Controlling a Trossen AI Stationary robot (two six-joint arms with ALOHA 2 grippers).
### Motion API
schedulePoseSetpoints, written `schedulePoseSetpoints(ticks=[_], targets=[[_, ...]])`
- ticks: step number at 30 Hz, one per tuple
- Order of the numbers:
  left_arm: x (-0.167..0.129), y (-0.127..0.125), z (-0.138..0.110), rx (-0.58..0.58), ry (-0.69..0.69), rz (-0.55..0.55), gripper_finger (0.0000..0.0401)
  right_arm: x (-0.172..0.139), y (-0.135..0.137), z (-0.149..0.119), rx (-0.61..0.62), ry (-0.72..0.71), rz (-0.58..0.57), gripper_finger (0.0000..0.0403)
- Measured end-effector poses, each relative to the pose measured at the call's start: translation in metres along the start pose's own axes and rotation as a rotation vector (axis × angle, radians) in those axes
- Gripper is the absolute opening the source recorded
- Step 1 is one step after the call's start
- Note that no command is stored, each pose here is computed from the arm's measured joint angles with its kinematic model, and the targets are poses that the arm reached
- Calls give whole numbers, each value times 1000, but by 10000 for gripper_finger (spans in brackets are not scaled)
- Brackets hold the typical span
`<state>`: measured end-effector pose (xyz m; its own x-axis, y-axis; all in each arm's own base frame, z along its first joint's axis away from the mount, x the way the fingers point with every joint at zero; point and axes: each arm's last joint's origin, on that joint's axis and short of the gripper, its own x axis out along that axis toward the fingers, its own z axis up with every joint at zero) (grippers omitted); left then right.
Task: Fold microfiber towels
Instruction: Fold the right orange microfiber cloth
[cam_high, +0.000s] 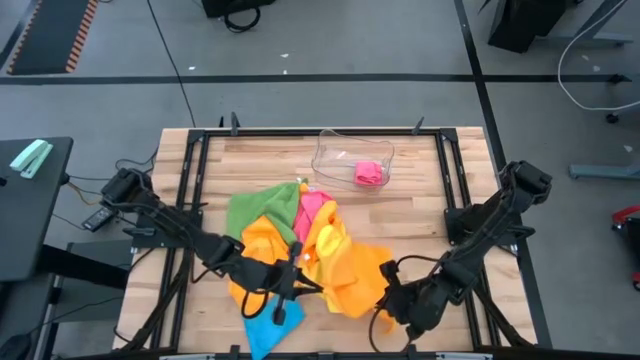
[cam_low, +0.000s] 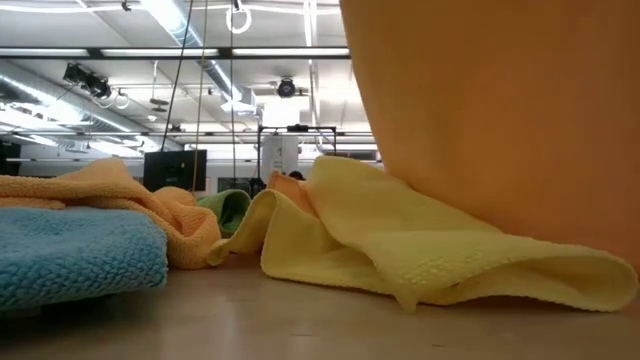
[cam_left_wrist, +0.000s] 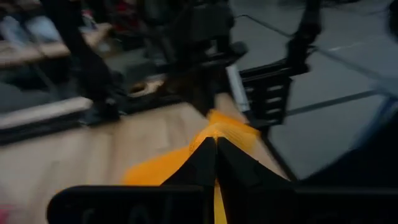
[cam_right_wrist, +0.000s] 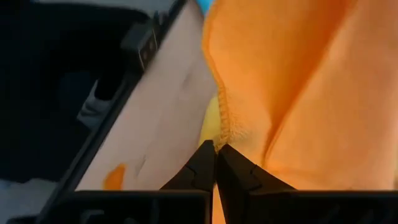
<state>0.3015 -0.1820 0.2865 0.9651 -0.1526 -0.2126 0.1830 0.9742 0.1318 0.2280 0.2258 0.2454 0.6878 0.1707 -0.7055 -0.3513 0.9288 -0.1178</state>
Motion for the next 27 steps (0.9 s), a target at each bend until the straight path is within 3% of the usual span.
schedulePoseSetpoints(ticks=[4, 7, 11, 15, 18, 21, 25, 27], targets=[[-3, 0, 5, 17, -30, 75, 13, -13, -8, 2, 18, 12, 49, 19], [0, 10, 9, -7, -66, 130, 11, -37, -22, 1, 134, 119, 68, 19], [10, 39, 12, -49, -111, 257, 17, -74, -47, -5, 307, 226, -98, 19], [20, 77, 16, -102, -205, 383, 20, -112, -78, -9, 349, 281, -329, 19], [26, 106, 18, -146, -298, 472, 14, -132, -104, -8, 306, 291, -519, 19], [23, 123, 26, -119, -390, 526, 10, -148, -124, -3, 211, 264, -708, 19], [16, 117, 39, 21, -515, 464, 15, -163, -135, 13, 81, 178, -891, 19], [15, 108, 41, 69, -532, 417, 19, -163, -134, 21, 26, 154, -904, 19]])
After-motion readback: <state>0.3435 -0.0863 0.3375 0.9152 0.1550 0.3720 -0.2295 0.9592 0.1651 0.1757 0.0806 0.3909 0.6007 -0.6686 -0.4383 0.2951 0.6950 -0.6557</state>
